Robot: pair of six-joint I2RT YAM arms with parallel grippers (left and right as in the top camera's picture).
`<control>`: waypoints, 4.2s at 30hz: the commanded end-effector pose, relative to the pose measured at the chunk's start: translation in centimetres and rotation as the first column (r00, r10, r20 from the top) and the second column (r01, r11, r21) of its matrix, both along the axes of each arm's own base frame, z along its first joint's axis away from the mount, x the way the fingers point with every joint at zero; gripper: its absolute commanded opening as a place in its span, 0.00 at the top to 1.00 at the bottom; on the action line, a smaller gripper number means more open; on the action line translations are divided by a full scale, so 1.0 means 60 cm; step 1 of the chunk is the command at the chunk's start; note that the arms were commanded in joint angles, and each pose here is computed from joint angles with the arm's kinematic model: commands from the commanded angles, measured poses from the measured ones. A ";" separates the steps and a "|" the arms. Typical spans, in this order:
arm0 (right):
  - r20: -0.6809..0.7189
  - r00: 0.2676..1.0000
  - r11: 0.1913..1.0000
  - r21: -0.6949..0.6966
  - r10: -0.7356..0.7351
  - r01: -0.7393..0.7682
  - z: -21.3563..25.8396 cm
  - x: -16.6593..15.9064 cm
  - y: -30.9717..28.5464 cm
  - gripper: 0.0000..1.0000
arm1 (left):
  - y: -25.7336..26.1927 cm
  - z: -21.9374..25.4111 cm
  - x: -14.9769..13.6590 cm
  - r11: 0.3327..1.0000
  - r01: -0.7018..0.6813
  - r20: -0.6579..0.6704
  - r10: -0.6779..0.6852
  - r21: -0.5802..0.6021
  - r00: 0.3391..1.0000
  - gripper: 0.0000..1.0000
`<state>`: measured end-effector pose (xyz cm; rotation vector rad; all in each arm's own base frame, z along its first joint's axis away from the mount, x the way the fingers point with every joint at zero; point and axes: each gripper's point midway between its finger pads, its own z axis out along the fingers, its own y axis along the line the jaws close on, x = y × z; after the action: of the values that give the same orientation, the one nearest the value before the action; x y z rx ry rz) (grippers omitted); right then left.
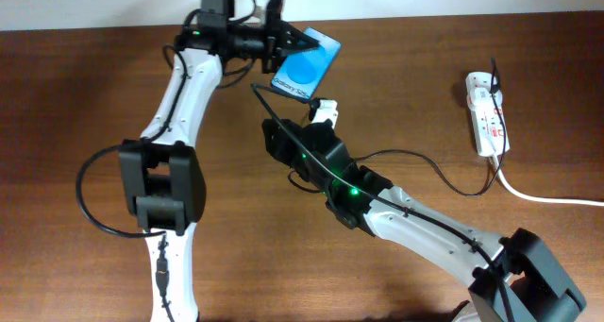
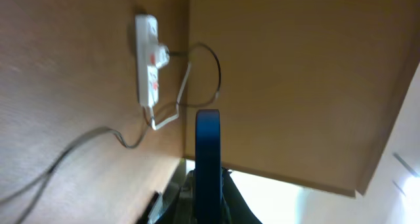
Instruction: Plug charger to phone and switch on socket
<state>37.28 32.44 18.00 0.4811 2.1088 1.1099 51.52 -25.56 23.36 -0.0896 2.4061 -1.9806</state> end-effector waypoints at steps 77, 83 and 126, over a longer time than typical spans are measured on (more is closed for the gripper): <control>0.099 0.952 0.919 0.251 0.289 -0.305 0.134 0.043 -0.160 0.96 | -0.055 0.068 -0.103 0.930 0.319 0.163 -0.291 -0.184 0.943 0.80; 0.096 0.947 0.910 0.262 0.306 -0.321 0.130 0.045 -0.155 0.96 | -0.061 0.066 -0.109 0.924 0.338 0.227 -0.296 -0.178 0.928 0.83; -0.213 0.924 0.937 -0.077 0.318 -0.341 -0.036 -0.006 -0.202 0.36 | 0.241 0.015 0.046 0.970 -0.242 -0.010 0.242 0.034 0.970 1.00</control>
<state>36.30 21.40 16.21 0.2976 2.4711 1.3411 53.05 -14.05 23.18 -0.1626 2.2842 -1.9546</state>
